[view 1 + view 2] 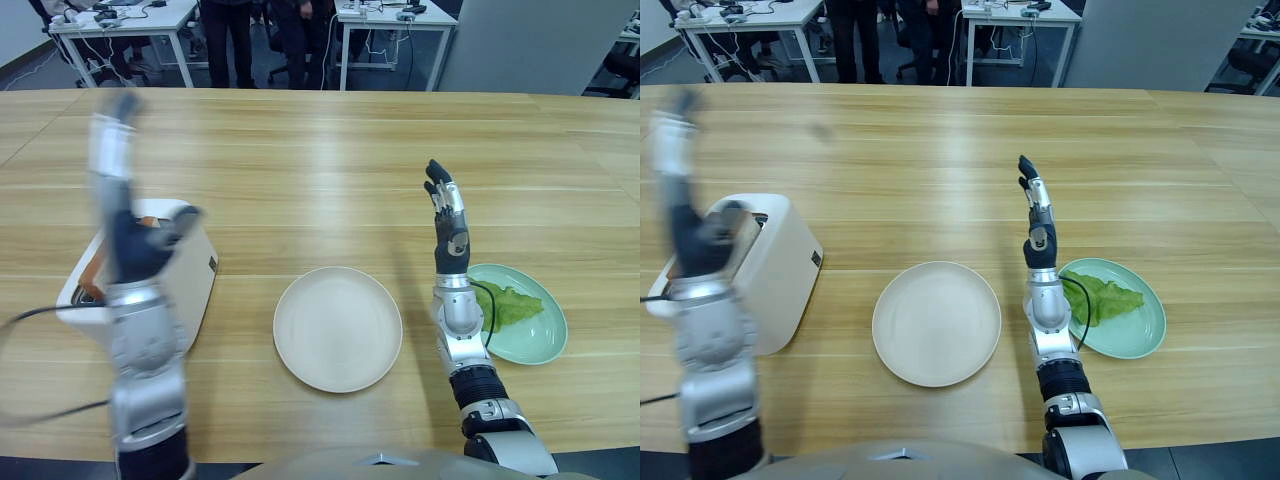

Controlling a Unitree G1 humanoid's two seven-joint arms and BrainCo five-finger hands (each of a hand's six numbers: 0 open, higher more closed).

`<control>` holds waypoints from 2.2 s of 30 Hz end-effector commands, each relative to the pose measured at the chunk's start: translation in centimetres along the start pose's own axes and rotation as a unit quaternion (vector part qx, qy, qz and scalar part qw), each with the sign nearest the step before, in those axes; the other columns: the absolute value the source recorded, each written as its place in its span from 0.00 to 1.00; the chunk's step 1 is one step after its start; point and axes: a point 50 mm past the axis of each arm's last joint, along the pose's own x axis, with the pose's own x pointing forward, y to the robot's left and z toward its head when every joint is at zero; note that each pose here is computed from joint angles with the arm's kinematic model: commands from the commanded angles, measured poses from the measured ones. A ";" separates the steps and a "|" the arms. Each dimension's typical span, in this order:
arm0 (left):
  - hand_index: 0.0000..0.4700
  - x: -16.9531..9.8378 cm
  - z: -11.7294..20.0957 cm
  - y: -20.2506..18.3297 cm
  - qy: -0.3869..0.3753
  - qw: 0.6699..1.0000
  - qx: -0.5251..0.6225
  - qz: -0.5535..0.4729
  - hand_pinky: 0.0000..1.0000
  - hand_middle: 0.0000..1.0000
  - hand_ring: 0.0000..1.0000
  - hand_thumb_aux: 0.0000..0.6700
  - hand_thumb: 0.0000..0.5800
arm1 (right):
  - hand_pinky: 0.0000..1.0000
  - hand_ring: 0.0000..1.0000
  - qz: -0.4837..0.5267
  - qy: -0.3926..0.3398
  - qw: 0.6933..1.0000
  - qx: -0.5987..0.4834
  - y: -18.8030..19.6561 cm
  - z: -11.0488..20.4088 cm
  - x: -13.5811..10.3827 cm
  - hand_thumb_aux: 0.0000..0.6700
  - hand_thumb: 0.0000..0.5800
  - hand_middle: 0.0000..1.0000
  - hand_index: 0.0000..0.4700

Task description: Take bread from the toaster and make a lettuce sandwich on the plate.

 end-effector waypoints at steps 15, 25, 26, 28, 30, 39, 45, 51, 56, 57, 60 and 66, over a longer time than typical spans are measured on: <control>0.00 -6.9 -12.2 3.0 0.255 0.901 0.326 -0.132 0.00 0.00 0.00 0.00 0.00 | 0.00 0.00 -0.007 -0.016 1.000 -0.005 -0.3 0.5 0.6 0.00 0.00 0.00 0.00; 0.00 -7.9 -12.6 2.9 0.273 0.879 0.353 -0.170 0.00 0.00 0.00 0.00 0.00 | 0.00 0.00 -0.009 -0.017 1.000 -0.008 -0.5 0.6 0.6 0.00 0.00 0.00 0.00; 0.00 -8.0 -12.6 2.8 0.273 0.874 0.358 -0.181 0.00 0.00 0.00 0.00 0.00 | 0.00 0.00 -0.010 -0.017 1.000 -0.008 -0.5 0.6 0.6 0.00 0.00 0.00 0.00; 0.00 -8.3 -12.6 2.6 0.276 0.863 0.372 -0.201 0.00 0.00 0.00 0.00 0.00 | 0.00 0.00 -0.011 -0.017 1.000 -0.007 -0.6 0.6 0.6 0.00 0.00 0.00 0.00; 0.00 -8.4 -12.6 2.6 0.278 0.854 0.387 -0.209 0.00 0.00 0.00 0.00 0.00 | 0.00 0.00 -0.011 -0.018 1.000 -0.007 -0.6 0.6 0.6 0.00 0.00 0.00 0.00; 0.00 -8.5 -12.0 2.0 0.273 0.845 0.398 -0.229 0.00 0.00 0.00 0.00 0.00 | 0.00 0.00 -0.017 -0.024 1.000 -0.005 -0.8 0.8 0.6 0.00 0.00 0.00 0.00; 0.00 -9.0 -12.4 1.9 0.290 0.842 0.390 -0.234 0.00 0.00 0.00 0.00 0.00 | 0.00 0.00 -0.016 -0.029 0.999 0.000 -0.7 0.9 0.7 0.00 0.00 0.00 0.00; 0.98 -9.6 -12.8 1.2 0.301 0.844 0.367 -0.250 0.00 0.00 0.00 1.00 1.00 | 0.00 0.00 -0.017 -0.031 0.999 0.001 -0.7 0.9 0.6 0.00 0.00 0.00 0.00; 0.98 -10.0 -13.1 0.8 0.305 0.846 0.356 -0.254 0.00 0.00 0.00 1.00 1.00 | 0.00 0.00 -0.014 -0.030 0.999 0.004 -0.6 0.9 0.5 0.00 0.00 0.00 0.00; 0.98 -10.1 -13.1 0.7 0.305 0.846 0.355 -0.255 0.00 0.00 0.00 1.00 1.00 | 0.00 0.00 -0.013 -0.030 0.999 0.004 -0.6 0.9 0.5 0.00 0.00 0.00 0.00; 0.98 -10.2 -13.2 0.5 0.305 0.847 0.350 -0.257 0.00 0.00 0.00 1.00 1.00 | 0.00 0.00 -0.012 -0.029 0.999 0.004 -0.6 0.9 0.5 0.00 0.00 0.00 0.00; 0.98 -10.3 -13.4 0.2 0.302 0.850 0.346 -0.259 0.00 0.00 0.00 1.00 1.00 | 0.00 0.00 -0.011 -0.030 0.999 0.004 -0.6 0.9 0.6 0.00 0.00 0.00 0.00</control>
